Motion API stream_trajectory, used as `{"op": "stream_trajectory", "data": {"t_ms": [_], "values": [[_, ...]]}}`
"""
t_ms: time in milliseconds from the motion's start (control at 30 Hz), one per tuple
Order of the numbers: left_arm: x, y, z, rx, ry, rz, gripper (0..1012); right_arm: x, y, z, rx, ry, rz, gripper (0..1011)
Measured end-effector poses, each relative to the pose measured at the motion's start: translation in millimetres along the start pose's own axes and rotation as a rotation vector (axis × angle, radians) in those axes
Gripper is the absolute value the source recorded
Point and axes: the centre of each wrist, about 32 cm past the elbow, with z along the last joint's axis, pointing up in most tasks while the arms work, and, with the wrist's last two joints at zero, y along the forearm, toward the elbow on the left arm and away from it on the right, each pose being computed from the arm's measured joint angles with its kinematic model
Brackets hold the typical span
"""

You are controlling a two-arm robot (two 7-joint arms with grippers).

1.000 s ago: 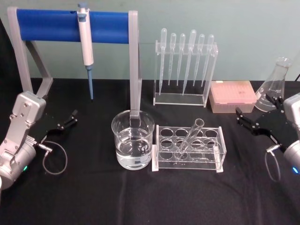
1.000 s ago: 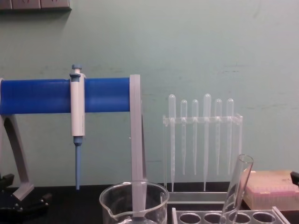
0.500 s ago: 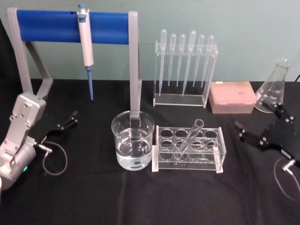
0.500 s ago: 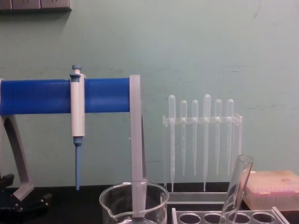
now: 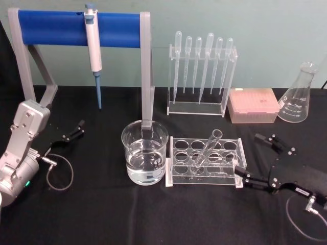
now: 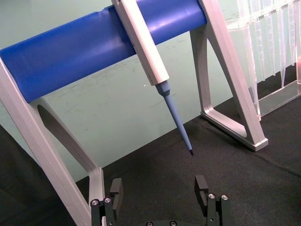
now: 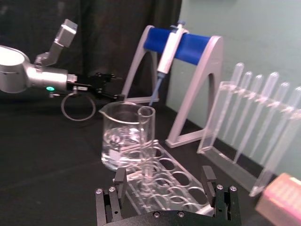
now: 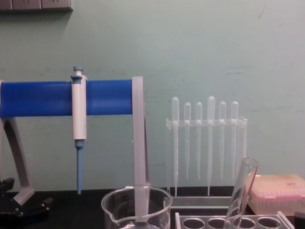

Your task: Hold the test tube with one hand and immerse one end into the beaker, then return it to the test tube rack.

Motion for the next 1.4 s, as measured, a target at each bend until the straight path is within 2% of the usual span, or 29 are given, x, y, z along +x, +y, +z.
{"op": "stream_trajectory", "data": {"t_ms": [167, 267, 467, 1100, 1400], "values": [[0.0, 0.0, 0.0, 0.000, 0.000, 0.000, 1000, 0.0, 6.1, -1.9, -0.001, 0.047, 0.035, 1002], [0.0, 0.0, 0.0, 0.000, 0.000, 0.000, 1000, -1.5, 13.4, -2.8, 0.004, 0.094, 0.051, 1003], [0.0, 0.0, 0.0, 0.000, 0.000, 0.000, 1000, -1.3, 28.9, -6.2, 0.009, 0.143, 0.048, 1002], [0.0, 0.0, 0.0, 0.000, 0.000, 0.000, 1000, 3.1, 73.3, -5.1, 0.009, 0.161, 0.057, 1003], [0.0, 0.0, 0.0, 0.000, 0.000, 0.000, 1000, 4.4, 83.1, -3.7, 0.009, 0.152, 0.062, 1003]]}}
